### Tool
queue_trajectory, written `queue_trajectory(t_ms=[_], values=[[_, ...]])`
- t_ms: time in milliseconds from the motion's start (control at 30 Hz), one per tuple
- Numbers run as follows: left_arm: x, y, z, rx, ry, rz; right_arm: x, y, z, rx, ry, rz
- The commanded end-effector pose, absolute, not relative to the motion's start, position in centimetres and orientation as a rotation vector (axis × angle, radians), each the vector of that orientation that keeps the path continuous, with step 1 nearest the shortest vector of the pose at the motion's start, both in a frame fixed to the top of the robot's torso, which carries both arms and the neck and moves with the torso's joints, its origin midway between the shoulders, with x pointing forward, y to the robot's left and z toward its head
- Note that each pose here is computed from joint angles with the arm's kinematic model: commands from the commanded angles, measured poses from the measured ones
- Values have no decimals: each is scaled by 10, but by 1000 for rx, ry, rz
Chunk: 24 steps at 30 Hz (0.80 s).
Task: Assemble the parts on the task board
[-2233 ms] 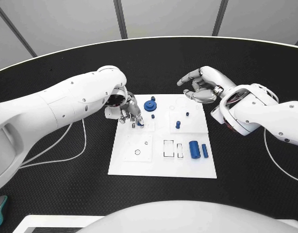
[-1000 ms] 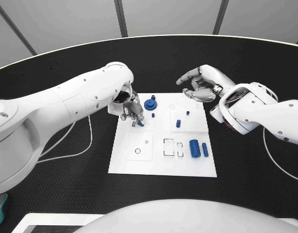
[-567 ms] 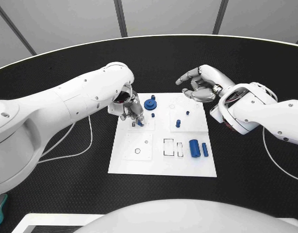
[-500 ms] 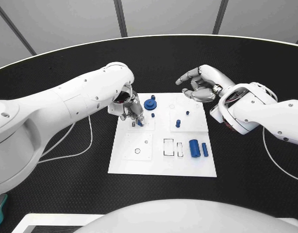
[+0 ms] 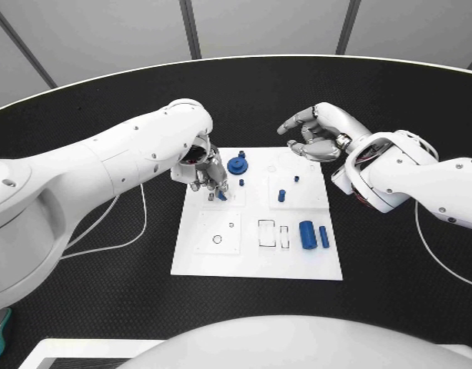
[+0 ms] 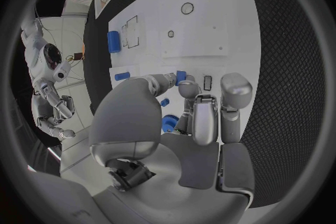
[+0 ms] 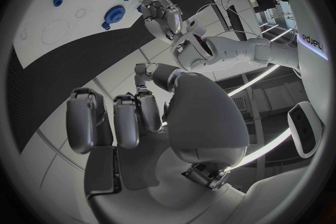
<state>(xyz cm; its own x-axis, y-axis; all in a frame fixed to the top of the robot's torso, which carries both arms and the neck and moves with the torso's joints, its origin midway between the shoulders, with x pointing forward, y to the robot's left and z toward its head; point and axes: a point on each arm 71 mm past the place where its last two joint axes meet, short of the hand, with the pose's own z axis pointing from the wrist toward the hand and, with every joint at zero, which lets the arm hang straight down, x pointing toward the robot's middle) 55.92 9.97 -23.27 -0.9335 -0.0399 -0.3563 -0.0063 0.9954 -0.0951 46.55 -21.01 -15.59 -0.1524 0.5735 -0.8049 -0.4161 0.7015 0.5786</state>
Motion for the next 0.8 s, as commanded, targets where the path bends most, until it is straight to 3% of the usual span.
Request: queue_trajectory(t_ms=[33,800], values=[[559,104,-234,-49,2776,-43,465,-210,-156,137,1492,868],[557,102,-238,-47,2776,-38,465,-210,-156,136,1493,869]])
